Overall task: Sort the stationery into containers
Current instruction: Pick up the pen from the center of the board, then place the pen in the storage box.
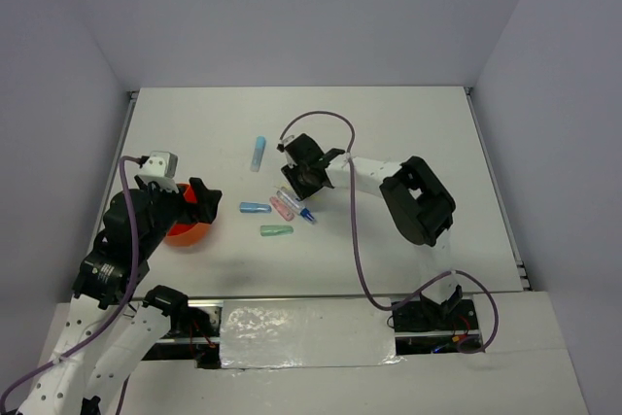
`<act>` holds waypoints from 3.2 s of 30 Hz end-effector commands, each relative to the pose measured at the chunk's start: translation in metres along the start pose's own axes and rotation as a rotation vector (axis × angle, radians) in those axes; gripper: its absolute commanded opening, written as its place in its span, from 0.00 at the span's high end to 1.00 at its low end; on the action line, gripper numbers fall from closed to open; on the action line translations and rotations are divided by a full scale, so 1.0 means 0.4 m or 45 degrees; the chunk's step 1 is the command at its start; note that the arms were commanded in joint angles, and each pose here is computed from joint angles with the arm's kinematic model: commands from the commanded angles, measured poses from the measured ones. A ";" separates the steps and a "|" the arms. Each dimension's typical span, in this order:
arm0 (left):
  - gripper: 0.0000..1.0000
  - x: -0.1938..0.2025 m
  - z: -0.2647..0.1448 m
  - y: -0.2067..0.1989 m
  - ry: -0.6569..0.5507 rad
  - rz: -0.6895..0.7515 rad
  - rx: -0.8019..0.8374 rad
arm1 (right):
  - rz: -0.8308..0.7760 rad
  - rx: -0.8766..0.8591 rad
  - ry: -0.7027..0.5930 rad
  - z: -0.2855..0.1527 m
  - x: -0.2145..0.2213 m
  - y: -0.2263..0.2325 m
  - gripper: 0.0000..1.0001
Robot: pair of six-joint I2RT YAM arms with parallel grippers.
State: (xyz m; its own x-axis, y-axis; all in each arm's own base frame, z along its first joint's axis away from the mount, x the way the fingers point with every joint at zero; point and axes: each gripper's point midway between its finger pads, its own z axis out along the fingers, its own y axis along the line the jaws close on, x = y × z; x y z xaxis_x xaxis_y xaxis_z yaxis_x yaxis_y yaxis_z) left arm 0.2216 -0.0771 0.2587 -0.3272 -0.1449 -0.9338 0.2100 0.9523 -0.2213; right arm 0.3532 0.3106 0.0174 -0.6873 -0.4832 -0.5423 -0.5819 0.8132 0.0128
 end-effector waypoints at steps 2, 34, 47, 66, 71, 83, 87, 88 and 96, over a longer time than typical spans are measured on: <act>0.01 -0.020 0.008 -0.010 -0.042 0.015 0.028 | -0.077 0.130 0.198 0.033 0.123 -0.021 0.59; 0.01 -0.127 -0.012 -0.201 -0.081 -0.274 0.482 | 0.232 0.082 -0.398 -0.457 -0.004 -0.039 1.00; 0.01 -0.236 -0.096 -0.537 -0.115 -0.438 1.146 | 0.394 -0.618 -1.085 -0.890 -0.024 0.135 1.00; 0.13 -0.192 0.003 -0.692 -0.071 -0.304 1.109 | 0.248 -0.759 -1.029 -0.910 0.046 0.227 1.00; 0.47 -0.191 -0.005 -0.694 -0.086 -0.319 1.139 | 0.227 -0.779 -1.029 -0.917 0.044 0.235 0.99; 1.00 -0.190 -0.007 -0.666 -0.124 -0.246 1.088 | 0.291 -0.738 -1.127 -0.931 0.053 0.200 0.00; 1.00 -0.195 -0.004 -0.616 -0.149 -0.169 0.973 | 0.336 -0.622 -1.113 -0.926 0.070 0.153 0.00; 1.00 -0.200 0.004 -0.594 -0.170 -0.140 0.911 | 0.343 -0.604 -1.127 -0.933 0.075 0.141 0.00; 1.00 -0.235 0.033 -0.290 -0.286 -0.033 0.157 | 0.413 -0.400 -1.112 -0.902 0.136 0.054 0.00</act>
State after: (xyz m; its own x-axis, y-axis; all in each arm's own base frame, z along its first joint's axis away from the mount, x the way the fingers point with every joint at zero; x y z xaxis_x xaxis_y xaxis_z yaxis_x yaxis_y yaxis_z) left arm 0.2220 -0.2407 0.3524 -0.2469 -0.2521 -0.9357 0.5557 0.7542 -0.3498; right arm 0.1375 0.1978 0.3080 -0.3532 0.2860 -0.8908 -0.6560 0.6031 0.4537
